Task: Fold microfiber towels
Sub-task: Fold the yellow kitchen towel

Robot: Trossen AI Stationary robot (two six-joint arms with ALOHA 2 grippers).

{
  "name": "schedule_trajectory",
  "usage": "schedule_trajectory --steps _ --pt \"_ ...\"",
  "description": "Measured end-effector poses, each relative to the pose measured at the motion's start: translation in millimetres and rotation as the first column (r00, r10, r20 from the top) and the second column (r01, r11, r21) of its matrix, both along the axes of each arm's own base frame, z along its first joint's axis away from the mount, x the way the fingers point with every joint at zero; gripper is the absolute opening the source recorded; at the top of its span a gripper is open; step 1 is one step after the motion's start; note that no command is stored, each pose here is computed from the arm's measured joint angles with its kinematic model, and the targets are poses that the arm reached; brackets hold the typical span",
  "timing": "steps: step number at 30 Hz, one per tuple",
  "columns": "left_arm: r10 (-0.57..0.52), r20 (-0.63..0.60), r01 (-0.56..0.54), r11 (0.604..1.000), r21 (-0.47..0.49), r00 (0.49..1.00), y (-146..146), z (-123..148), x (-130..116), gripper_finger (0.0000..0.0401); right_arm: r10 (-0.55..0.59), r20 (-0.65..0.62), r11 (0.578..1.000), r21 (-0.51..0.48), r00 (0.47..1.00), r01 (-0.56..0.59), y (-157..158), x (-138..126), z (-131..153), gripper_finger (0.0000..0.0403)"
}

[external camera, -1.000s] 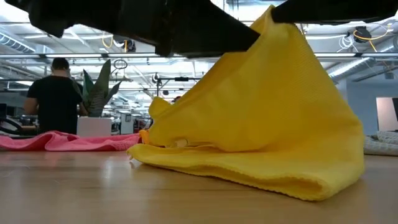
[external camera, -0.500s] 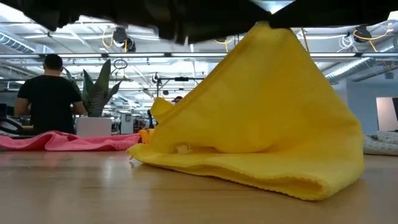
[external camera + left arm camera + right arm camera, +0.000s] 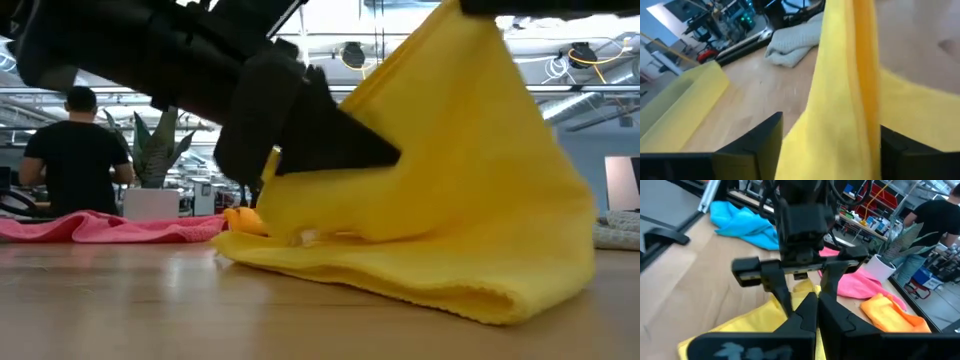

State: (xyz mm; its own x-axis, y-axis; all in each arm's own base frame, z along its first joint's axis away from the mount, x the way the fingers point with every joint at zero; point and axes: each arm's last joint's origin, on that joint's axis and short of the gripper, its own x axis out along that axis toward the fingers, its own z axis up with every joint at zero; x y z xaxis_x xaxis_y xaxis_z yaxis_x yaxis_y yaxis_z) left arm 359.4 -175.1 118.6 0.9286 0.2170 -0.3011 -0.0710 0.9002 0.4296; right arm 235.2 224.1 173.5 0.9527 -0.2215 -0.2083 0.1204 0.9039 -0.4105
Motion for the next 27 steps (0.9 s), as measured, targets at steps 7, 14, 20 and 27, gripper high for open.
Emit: schedule_trajectory --steps 7,14,20,27 --pt "0.071 -0.010 -0.070 0.996 0.056 0.997 -2.7 4.6 -6.0 0.0116 0.022 0.013 1.000 0.011 1.000 -0.022 3.2 -6.9 8.6 0.0000" --pt "0.093 -0.116 -0.083 0.993 0.082 0.989 -4.2 22.6 -23.5 0.0053 0.033 0.004 0.999 0.006 0.999 -0.033 3.9 -11.5 12.0 0.0000" --pt "0.098 -0.180 -0.079 0.991 0.112 0.979 -2.0 27.9 -31.8 0.0007 0.037 -0.004 0.999 0.003 0.999 -0.037 2.9 -12.0 9.8 0.0000" --pt "0.042 -0.192 -0.024 0.995 0.097 0.981 -5.3 37.4 -36.1 0.0020 0.047 -0.011 0.999 -0.006 0.999 -0.047 3.5 -14.8 7.5 0.0000"
